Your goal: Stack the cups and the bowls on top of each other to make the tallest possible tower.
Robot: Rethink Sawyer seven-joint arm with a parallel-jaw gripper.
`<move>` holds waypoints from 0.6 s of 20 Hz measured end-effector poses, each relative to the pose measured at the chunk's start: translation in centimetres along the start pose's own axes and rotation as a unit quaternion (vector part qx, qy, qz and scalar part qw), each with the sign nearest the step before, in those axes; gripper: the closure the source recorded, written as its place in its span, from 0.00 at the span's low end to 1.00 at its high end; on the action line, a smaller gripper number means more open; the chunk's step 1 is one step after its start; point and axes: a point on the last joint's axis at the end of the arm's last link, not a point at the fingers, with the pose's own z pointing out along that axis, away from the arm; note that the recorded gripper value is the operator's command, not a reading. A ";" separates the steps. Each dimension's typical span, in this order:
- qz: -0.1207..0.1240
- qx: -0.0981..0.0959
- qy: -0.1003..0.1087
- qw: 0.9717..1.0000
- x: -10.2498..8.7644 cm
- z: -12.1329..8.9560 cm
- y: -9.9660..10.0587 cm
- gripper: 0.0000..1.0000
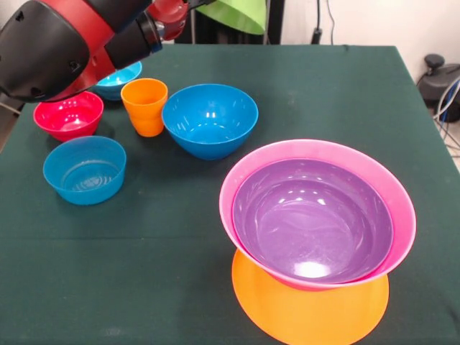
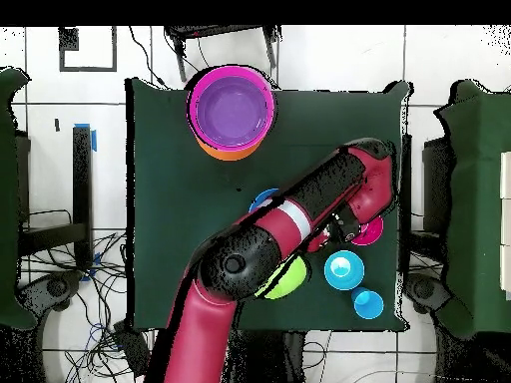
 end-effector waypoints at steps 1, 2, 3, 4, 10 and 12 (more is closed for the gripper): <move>0.004 0.002 -0.002 1.000 0.1 0.0 0.0 1.00; 0.019 0.006 -0.008 1.000 0.5 -0.1 -0.2 1.00; 0.050 0.015 -0.019 0.998 1.3 -0.1 -0.7 1.00; 0.093 0.025 -0.035 0.995 2.4 -0.1 -1.3 1.00; 0.220 0.035 -0.085 0.971 6.1 1.0 -3.7 1.00; 0.240 0.032 -0.095 0.966 6.7 1.3 -4.3 1.00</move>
